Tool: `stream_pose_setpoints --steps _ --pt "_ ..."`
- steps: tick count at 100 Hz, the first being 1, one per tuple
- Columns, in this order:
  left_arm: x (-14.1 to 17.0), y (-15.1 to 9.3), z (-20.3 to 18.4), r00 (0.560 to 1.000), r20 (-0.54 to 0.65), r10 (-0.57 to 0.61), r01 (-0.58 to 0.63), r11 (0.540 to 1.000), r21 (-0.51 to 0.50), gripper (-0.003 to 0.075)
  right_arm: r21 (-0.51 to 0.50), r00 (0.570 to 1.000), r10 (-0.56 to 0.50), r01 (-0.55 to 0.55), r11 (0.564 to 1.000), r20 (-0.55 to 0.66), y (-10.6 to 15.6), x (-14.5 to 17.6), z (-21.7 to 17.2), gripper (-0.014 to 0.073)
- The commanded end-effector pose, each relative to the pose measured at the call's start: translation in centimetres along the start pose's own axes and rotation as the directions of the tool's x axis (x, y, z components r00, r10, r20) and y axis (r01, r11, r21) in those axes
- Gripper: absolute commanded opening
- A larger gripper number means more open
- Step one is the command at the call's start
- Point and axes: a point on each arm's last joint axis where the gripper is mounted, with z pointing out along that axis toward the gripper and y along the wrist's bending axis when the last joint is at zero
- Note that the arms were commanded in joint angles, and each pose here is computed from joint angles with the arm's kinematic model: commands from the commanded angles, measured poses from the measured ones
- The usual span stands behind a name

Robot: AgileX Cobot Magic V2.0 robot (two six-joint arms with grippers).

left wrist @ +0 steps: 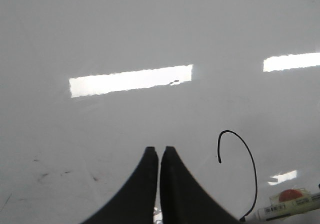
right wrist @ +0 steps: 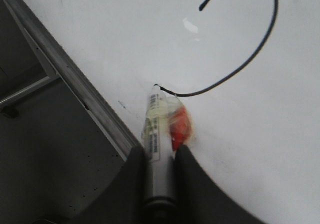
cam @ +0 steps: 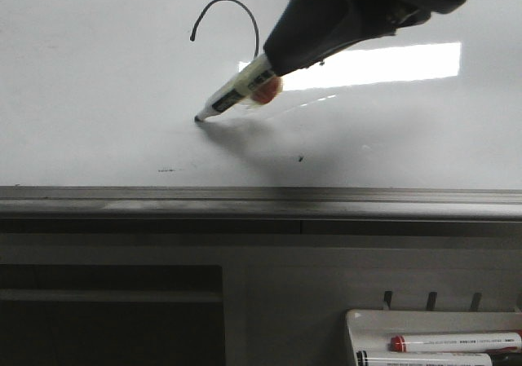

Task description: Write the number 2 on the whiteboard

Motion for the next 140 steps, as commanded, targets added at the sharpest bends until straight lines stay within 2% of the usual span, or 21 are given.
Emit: stream_pose_setpoints --steps 1,15,36,52,63,77,84,93,101,108,116,132,140 --pt "-1.6 0.1 0.1 0.995 0.097 -0.017 0.018 1.000 -0.007 -0.0020 0.017 0.997 -0.014 0.013 1.000 0.081 -0.3 -1.4 -0.2 -0.0059" --pt "-1.6 0.0 0.1 0.995 0.097 -0.006 0.006 1.000 -0.007 -0.0020 0.028 0.996 -0.009 0.006 1.000 0.089 -0.6 -1.2 -1.1 -0.0058" --pt "-1.6 0.0 0.1 0.995 0.097 -0.006 0.006 1.000 -0.007 -0.0020 0.098 0.997 0.074 -0.077 0.992 0.037 -2.4 1.4 -3.4 -0.0058" --pt "-1.6 0.0 0.1 0.996 0.092 -0.006 0.006 1.000 -0.006 -0.0020 0.111 0.995 0.100 -0.099 0.989 -0.001 -2.5 2.7 -4.4 -0.0058" --pt "-1.5 0.0 0.1 0.996 0.087 -0.006 0.006 1.000 -0.006 -0.0020 0.100 0.995 0.084 -0.089 0.991 0.057 -2.2 2.1 -5.1 -0.0059" --pt "-1.4 -0.2 0.1 0.997 0.074 0.013 -0.014 1.000 0.012 -0.0015 0.035 0.992 0.035 -0.039 0.999 0.120 -0.4 0.9 -6.3 -0.0060" --pt "-1.2 -0.5 0.1 0.995 0.059 0.082 -0.085 0.995 0.047 0.0034 0.004 0.994 -0.007 0.007 1.000 0.107 0.4 0.3 -6.6 -0.0061" --pt "-0.6 -1.2 0.4 0.986 0.016 0.163 -0.164 0.980 0.112 0.0173 -0.034 0.992 -0.074 0.078 0.996 0.099 1.5 -0.4 -6.7 -0.0061" --pt "-0.1 -2.1 0.9 0.980 -0.008 0.198 -0.193 0.962 0.194 0.0317 -0.066 0.992 -0.098 0.103 0.992 0.083 2.2 -0.8 -6.5 -0.0061" --pt "0.3 -3.0 1.4 0.968 -0.015 0.252 -0.239 0.934 0.266 0.0382 -0.088 0.992 -0.113 0.118 0.989 0.053 2.8 -1.2 -6.1 -0.0061" --pt "1.2 -4.1 2.2 0.946 -0.033 0.322 -0.291 0.891 0.348 0.0384 -0.107 0.992 -0.126 0.128 0.986 0.033 3.2 -1.4 -5.6 -0.0061" --pt "3.3 -6.8 3.9 0.865 0.004 0.501 -0.434 0.745 0.507 0.0375 -0.140 0.988 -0.147 0.152 0.978 0.046 4.3 -2.3 -5.4 -0.0061" --pt "4.2 -7.6 4.9 0.856 0.003 0.516 -0.437 0.721 0.538 0.0365 -0.159 0.985 -0.158 0.166 0.973 0.064 4.9 -2.9 -5.5 -0.0061"
